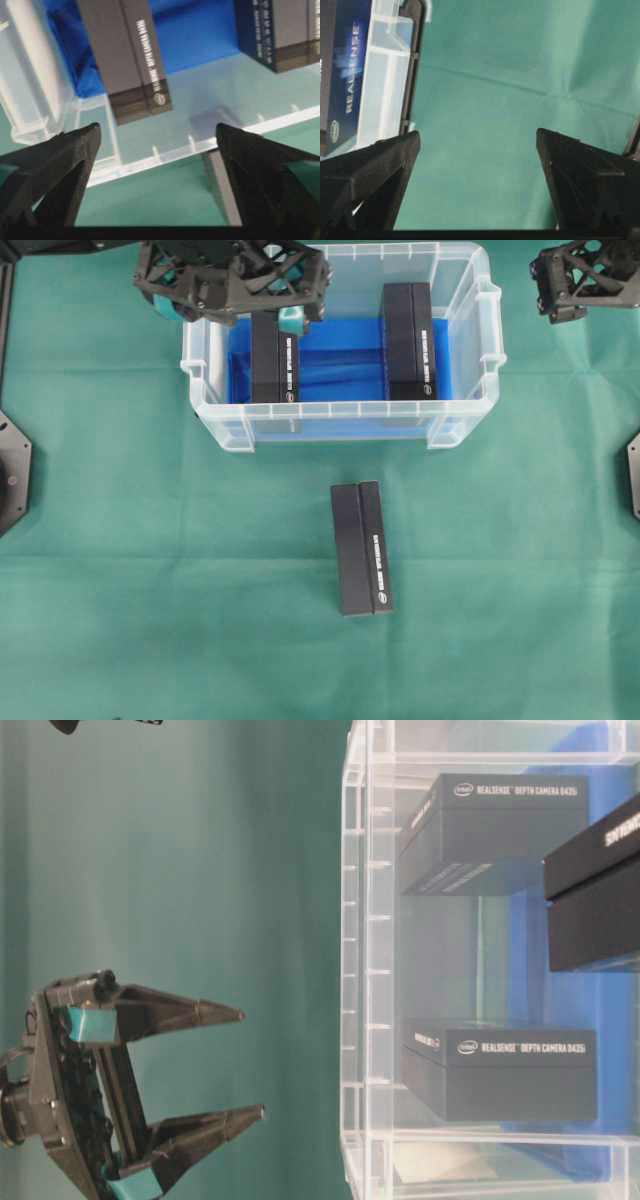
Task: Take out the box from the case.
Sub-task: 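Move the left gripper over the left black box in the bin, then lower the open left gripper around the left black box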
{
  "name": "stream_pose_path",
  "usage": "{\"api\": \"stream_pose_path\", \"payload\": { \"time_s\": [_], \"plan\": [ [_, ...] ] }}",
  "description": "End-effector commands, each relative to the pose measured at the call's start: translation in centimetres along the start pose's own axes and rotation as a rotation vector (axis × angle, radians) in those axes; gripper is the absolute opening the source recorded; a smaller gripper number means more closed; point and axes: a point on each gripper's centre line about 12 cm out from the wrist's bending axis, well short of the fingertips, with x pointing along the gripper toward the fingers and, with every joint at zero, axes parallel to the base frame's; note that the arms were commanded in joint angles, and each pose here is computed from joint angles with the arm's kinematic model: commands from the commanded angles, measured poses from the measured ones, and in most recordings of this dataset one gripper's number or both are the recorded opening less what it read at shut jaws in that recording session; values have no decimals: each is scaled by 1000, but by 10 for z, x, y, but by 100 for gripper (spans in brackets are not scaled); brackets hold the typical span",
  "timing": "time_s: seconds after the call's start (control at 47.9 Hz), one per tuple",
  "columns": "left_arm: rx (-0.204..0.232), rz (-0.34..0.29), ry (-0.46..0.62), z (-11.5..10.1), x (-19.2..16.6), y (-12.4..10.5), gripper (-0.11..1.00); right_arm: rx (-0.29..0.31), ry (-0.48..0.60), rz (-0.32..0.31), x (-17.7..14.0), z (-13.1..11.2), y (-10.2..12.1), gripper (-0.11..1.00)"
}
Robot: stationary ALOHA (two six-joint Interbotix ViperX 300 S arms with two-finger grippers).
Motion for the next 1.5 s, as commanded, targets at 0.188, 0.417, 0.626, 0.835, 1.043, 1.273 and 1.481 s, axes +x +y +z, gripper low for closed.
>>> {"api": "stream_pose_path", "payload": {
  "time_s": [0.188, 0.417, 0.626, 0.835, 1.043, 1.273, 1.481],
  "plan": [
    [-19, -3, -40, 4, -10, 0, 99, -1, -11, 16, -4, 2, 1, 93],
    [-32, 6, -38, 2, -7, 1, 99, 0, -15, 23, -3, 2, 2, 93],
    [-43, 19, -31, 0, -3, 3, 99, -2, -13, 21, -2, 1, 1, 93],
    [-52, 27, -27, -2, 0, 4, 99, -1, -12, 19, -2, 1, 1, 93],
    [-53, 32, -27, -2, 2, 5, 99, -2, -10, 15, 0, 0, -1, 93],
    [-54, 38, -24, -3, 5, 6, 99, -3, -10, 18, -1, 0, -1, 93],
    [-50, 52, -19, -3, 14, 4, 99, -1, -10, 17, -1, 0, -1, 93]
  ]
}}
